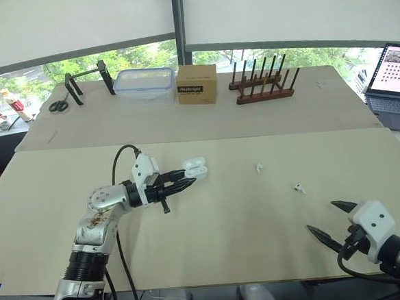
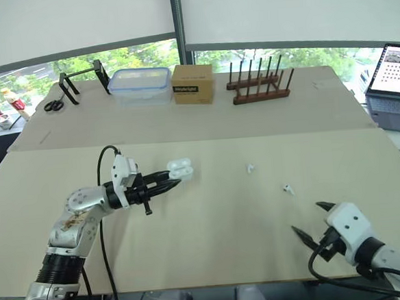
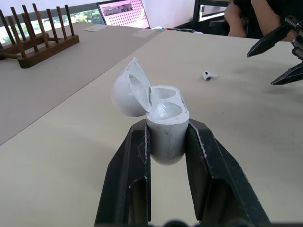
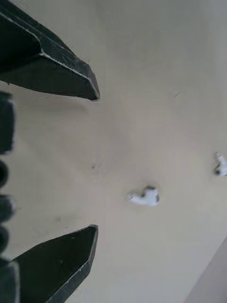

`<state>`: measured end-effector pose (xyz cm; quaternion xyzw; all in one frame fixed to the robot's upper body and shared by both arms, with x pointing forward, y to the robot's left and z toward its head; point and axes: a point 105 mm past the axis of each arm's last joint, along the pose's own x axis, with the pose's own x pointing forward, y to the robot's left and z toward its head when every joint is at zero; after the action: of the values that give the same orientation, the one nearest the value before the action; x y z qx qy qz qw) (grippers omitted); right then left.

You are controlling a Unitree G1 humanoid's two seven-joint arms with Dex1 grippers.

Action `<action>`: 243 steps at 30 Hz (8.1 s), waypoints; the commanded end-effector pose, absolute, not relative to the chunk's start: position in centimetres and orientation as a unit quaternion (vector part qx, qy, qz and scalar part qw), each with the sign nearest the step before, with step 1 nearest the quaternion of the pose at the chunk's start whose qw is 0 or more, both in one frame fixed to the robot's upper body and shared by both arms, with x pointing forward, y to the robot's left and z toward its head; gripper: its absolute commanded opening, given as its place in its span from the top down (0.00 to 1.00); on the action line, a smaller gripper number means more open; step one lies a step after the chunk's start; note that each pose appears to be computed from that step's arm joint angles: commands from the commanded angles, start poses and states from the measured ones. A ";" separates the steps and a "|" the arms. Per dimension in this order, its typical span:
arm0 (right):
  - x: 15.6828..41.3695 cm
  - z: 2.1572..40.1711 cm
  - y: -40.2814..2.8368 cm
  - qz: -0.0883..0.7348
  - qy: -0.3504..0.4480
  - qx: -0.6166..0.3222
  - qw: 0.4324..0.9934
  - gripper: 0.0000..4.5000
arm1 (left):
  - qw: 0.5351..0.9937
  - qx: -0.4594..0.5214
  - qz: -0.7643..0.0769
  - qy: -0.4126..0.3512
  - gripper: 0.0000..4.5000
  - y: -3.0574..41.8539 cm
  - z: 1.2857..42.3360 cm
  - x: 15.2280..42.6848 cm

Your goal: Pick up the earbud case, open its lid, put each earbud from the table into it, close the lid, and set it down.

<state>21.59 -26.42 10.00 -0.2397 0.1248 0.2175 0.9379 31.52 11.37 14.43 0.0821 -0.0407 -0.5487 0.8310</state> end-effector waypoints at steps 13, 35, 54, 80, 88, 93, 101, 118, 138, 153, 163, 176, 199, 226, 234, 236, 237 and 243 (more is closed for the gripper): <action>30.3 12.7 -16.4 0.173 0.037 -0.184 0.967 0.00 | 0.823 0.097 -0.557 -0.056 0.89 10.6 15.5 31.3; 36.9 8.1 -13.7 0.047 0.104 -0.036 0.993 0.13 | 0.822 0.106 -0.558 -0.045 0.89 10.7 15.1 31.3; 32.9 11.7 -11.7 0.327 0.068 -0.117 0.935 0.93 | 0.825 0.103 -0.554 -0.044 0.89 10.4 15.6 30.7; 20.6 9.5 -21.9 0.653 0.192 -0.329 0.655 0.93 | 0.816 0.083 -0.571 -0.025 0.89 10.2 15.8 28.2; 20.8 9.0 -22.3 0.646 0.215 -0.319 0.659 0.81 | 0.816 0.083 -0.572 -0.023 0.89 10.1 15.9 28.1; 21.5 8.8 -22.5 0.641 0.211 -0.336 0.657 0.38 | 0.816 0.081 -0.572 -0.022 0.89 10.0 15.9 28.2; 21.4 10.6 -21.7 0.645 0.192 -0.345 0.655 0.23 | 0.817 0.077 -0.572 -0.018 0.89 9.8 15.8 28.1; 19.5 10.7 -20.6 0.518 0.356 -0.435 0.645 0.23 | 0.812 0.070 -0.580 -0.010 0.89 9.1 15.3 27.9; 20.2 9.1 -20.5 0.501 0.359 -0.436 0.656 0.57 | 0.813 0.069 -0.578 -0.006 0.89 9.2 15.3 28.0; 20.8 11.1 -18.9 0.528 0.317 -0.416 0.669 0.93 | 0.813 0.069 -0.578 -0.006 0.89 9.2 15.1 28.2; 25.6 19.8 -10.5 0.565 0.101 -0.219 0.789 0.93 | 0.830 0.066 -0.551 -0.047 0.89 8.7 16.7 30.6; 29.4 25.0 -2.7 0.483 -0.079 0.103 0.866 0.93 | 0.859 0.061 -0.487 -0.144 0.89 8.1 19.9 33.5; 31.6 22.7 -2.4 0.392 -0.100 0.121 0.907 0.93 | 0.864 0.060 -0.477 -0.148 0.89 8.2 19.5 33.9; 31.1 22.5 -2.1 0.372 -0.126 0.075 0.917 0.93 | 0.869 0.069 -0.466 -0.149 0.89 8.5 20.0 33.7; 30.3 22.1 -2.9 0.365 -0.120 0.078 0.920 0.93 | 0.873 0.058 -0.461 -0.150 0.89 8.5 20.0 33.6; 29.9 23.5 -3.2 0.366 -0.141 0.078 0.917 0.93 | 0.875 0.066 -0.458 -0.145 0.89 8.7 19.7 33.6; 29.6 24.1 -3.6 0.370 -0.150 0.070 0.914 0.93 | 0.876 0.071 -0.456 -0.142 0.89 8.8 19.6 33.7; 25.6 20.5 -7.5 0.520 -0.021 -0.107 0.847 0.93 | 0.872 0.074 -0.469 -0.121 0.89 9.3 18.4 33.1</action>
<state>27.62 -6.77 21.05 -0.0686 -0.0496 0.4591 0.8843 33.76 9.76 17.36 0.0672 -0.0997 -0.4535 0.8831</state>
